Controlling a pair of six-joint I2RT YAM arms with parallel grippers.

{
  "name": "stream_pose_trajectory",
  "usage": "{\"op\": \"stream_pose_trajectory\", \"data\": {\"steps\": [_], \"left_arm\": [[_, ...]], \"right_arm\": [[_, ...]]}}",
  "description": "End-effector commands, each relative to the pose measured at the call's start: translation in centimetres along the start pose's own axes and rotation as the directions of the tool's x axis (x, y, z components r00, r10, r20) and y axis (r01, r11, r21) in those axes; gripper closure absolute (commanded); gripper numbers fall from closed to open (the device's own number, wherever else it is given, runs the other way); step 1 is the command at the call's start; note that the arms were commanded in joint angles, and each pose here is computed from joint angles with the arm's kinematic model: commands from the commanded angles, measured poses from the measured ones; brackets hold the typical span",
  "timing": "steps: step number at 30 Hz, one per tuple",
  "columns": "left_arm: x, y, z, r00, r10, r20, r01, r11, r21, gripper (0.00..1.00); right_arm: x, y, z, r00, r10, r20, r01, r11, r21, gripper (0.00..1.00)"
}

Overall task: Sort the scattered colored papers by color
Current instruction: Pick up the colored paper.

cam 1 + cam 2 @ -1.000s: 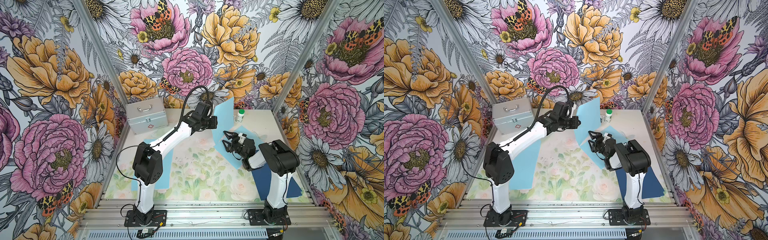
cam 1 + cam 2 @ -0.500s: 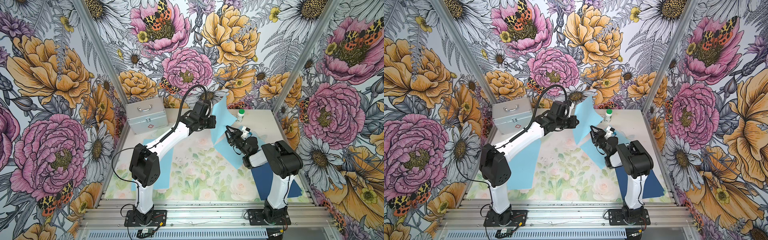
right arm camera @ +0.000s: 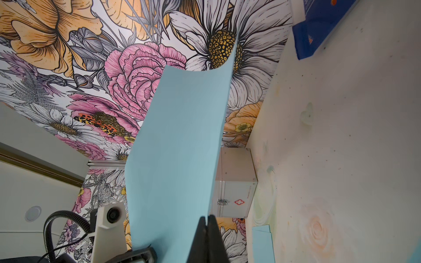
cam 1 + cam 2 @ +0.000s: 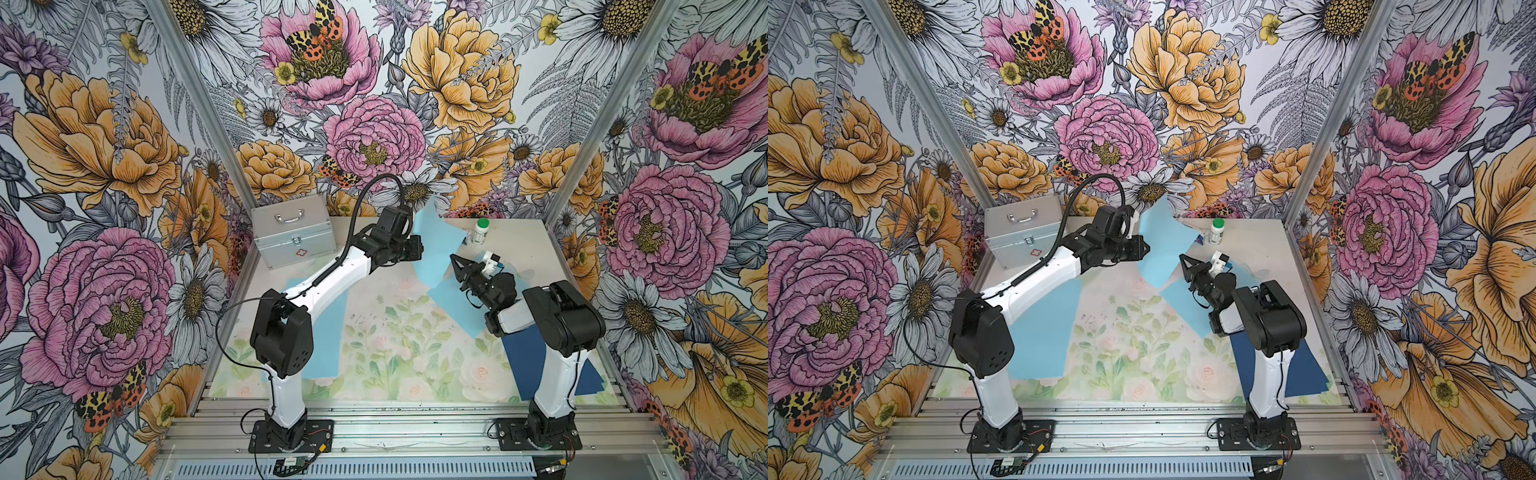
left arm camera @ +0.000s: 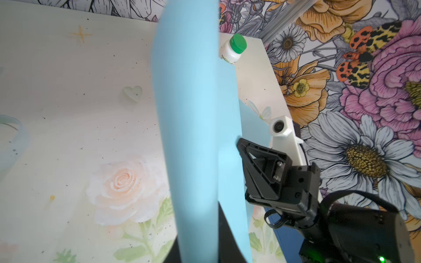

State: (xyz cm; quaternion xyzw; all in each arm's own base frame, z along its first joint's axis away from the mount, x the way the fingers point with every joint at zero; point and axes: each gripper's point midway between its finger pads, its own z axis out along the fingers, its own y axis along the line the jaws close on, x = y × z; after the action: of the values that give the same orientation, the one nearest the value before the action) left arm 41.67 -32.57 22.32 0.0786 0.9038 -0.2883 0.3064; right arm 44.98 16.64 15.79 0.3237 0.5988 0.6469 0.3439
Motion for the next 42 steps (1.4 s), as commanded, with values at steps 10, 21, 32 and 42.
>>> {"op": "stream_pose_trajectory", "data": {"steps": [10,21,32,42], "left_arm": [[-0.7,7.7,-8.6,0.984,-0.136,0.117,0.147,0.986,-0.083,0.02],[2.7,10.8,-8.3,0.963,-0.25,0.103,0.255,0.966,-0.032,0.02],[3.5,12.7,-7.9,0.947,-0.313,0.067,0.318,0.946,-0.063,0.02],[8.2,20.2,-12.7,0.86,-0.49,0.14,0.51,0.834,-0.21,0.02]], "right_arm": [[1.8,-4.5,1.1,0.967,-0.144,-0.209,0.195,0.949,0.248,1.0],[0.4,-3.0,-1.9,0.633,-0.446,-0.632,0.769,0.453,0.45,1.0],[1.3,3.4,-4.3,0.263,-0.55,-0.793,0.954,0.025,0.298,1.0],[11.9,10.2,-1.3,0.074,-0.65,-0.756,0.993,0.12,-0.006,1.0]]}}
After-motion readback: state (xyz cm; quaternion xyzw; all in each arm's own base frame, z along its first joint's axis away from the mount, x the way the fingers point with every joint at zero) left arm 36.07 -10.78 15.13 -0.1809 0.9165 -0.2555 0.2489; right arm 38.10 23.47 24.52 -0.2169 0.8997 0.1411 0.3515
